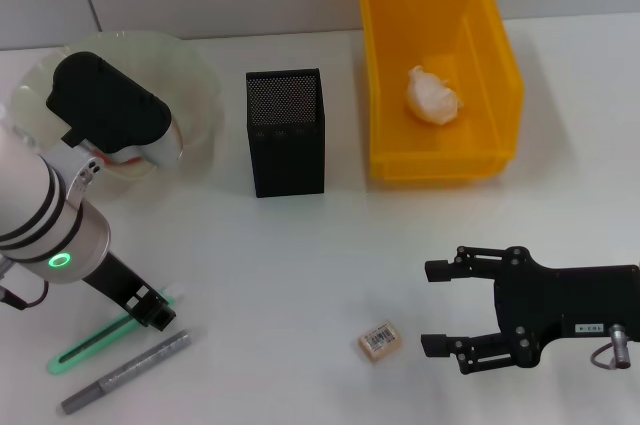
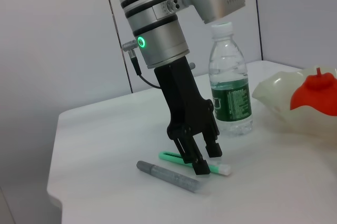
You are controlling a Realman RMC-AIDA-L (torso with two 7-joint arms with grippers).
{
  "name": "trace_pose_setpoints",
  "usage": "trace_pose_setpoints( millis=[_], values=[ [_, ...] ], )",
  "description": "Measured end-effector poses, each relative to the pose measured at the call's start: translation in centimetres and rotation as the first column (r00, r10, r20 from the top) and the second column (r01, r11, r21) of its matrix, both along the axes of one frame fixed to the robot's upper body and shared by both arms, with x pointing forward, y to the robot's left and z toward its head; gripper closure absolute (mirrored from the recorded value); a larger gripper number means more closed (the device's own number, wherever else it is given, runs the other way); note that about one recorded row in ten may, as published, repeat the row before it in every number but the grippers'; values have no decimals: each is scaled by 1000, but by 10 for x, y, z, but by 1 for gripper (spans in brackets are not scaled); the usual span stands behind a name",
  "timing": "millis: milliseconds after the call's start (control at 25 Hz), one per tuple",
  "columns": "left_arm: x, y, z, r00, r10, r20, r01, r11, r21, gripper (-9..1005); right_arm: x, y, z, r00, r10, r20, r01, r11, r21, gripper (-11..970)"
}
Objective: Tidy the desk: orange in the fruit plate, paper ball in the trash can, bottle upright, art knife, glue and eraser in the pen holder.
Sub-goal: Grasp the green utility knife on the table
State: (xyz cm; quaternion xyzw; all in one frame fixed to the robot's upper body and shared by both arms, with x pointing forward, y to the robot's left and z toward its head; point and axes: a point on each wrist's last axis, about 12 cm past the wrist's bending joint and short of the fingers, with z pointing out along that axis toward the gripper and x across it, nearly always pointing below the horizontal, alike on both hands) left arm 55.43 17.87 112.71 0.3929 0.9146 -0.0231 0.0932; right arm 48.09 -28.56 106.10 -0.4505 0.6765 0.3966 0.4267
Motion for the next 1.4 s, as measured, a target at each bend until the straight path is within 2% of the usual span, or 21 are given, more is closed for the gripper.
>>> trace_pose_setpoints(
  millis=[480, 1000, 1200, 1400],
  values=[
    [0, 1, -2, 1000, 1, -3, -1, 1000, 1, 500, -2, 0, -1, 1000, -1, -5, 1, 1000, 1, 123],
    [-1, 0, -2, 1000, -2, -10, 2, 1000, 4, 638, -2, 0, -1, 1000, -1, -6, 1, 1000, 4, 124],
    [-2, 0, -4, 1000, -4, -16, 4, 1000, 7, 635, -3, -1, -1, 1000, -2, -7, 2, 1000, 4, 124],
    [-2, 0, -5, 1000, -5, -19, 5, 1000, 6, 681, -3, -1, -1, 1000, -1, -9, 2, 1000, 4, 124]
  ],
)
